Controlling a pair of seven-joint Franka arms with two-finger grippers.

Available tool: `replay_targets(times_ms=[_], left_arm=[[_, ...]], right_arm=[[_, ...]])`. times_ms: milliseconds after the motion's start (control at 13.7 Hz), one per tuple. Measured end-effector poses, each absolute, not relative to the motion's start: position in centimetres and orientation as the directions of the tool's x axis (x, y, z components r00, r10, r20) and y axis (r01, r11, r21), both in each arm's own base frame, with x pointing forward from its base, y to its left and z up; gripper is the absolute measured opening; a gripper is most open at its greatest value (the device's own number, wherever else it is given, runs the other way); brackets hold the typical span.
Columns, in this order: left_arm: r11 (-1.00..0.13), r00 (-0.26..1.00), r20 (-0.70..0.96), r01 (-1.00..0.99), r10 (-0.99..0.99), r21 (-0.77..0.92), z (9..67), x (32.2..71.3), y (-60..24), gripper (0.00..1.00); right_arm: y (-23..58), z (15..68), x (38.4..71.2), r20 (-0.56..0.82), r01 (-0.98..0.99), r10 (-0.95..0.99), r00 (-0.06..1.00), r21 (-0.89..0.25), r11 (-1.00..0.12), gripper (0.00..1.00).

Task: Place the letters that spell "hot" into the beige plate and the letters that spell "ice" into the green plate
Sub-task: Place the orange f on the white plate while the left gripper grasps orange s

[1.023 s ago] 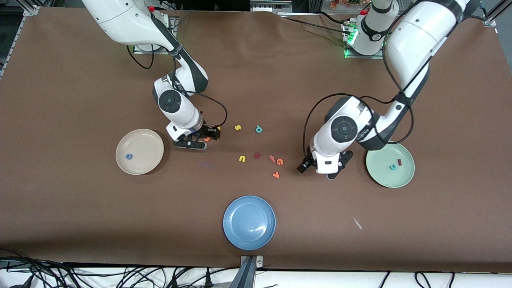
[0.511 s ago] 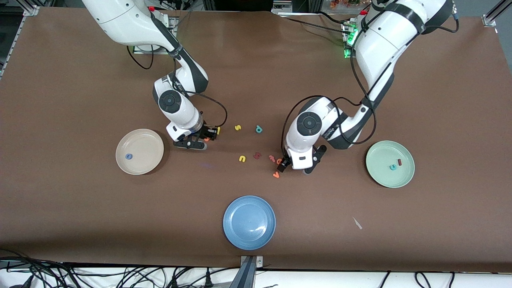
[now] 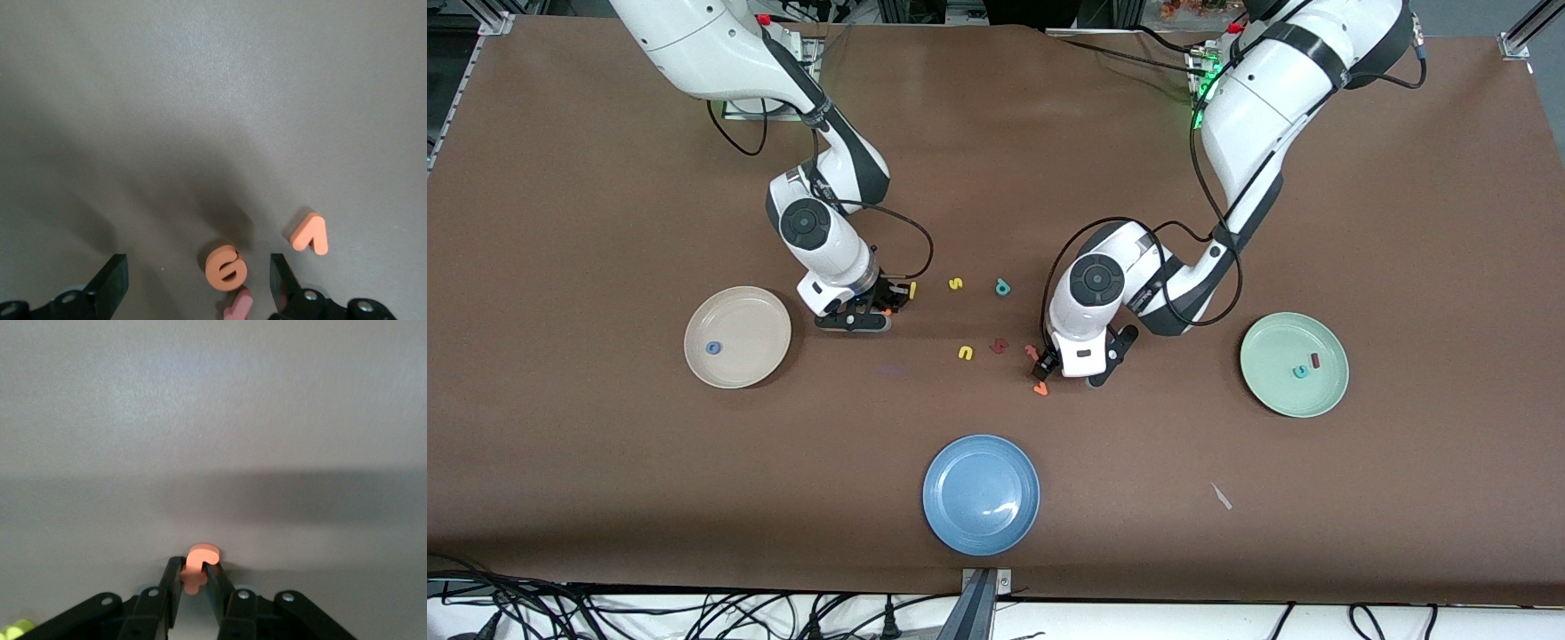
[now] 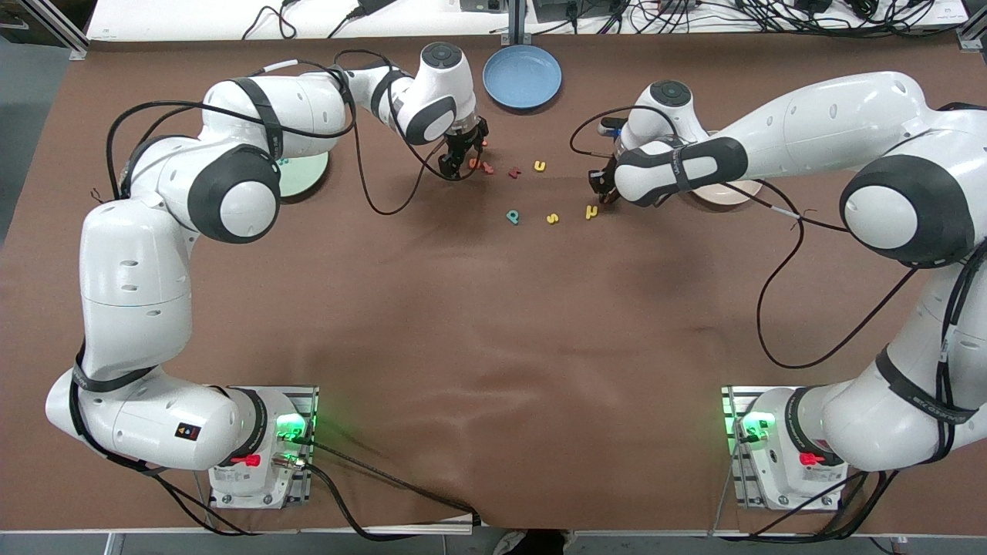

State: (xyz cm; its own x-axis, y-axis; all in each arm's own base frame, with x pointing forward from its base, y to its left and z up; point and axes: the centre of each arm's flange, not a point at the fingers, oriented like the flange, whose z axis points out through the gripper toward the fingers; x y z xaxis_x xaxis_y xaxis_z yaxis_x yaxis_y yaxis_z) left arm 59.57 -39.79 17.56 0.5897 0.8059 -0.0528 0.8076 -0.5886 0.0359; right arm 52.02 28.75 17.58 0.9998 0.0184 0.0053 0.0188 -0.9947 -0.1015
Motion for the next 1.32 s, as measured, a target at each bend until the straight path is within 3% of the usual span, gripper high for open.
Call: replay_targets(times_ms=[658, 1023, 1169, 1315], left_arm=[[-0.579, 0.581, -0.042, 0.813, 0.813, 0.055, 16.8, 61.0, -40.3, 0.86], [-0.581, 0.583, -0.04, 0.812, 0.811, 0.051, 16.7, 60.9, -40.4, 0.71], [-0.581, 0.583, -0.04, 0.812, 0.811, 0.052, 16.7, 60.9, -40.4, 0.7], [-0.583, 0.585, -0.04, 0.811, 0.81, 0.052, 16.7, 60.9, -40.5, 0.68]], right_arm=[[15.5, 27.3, 56.0, -0.057, 0.309, 0.311, 0.949, -0.027, -0.951, 0.22], [8.7, 25.4, 55.3, -0.105, 0.369, 0.37, 0.923, -0.026, -0.929, 0.22], [8.7, 25.0, 55.1, -0.106, 0.372, 0.373, 0.922, -0.026, -0.928, 0.25], [9.0, 25.2, 55.2, -0.087, 0.376, 0.376, 0.922, -0.023, -0.926, 0.41]])
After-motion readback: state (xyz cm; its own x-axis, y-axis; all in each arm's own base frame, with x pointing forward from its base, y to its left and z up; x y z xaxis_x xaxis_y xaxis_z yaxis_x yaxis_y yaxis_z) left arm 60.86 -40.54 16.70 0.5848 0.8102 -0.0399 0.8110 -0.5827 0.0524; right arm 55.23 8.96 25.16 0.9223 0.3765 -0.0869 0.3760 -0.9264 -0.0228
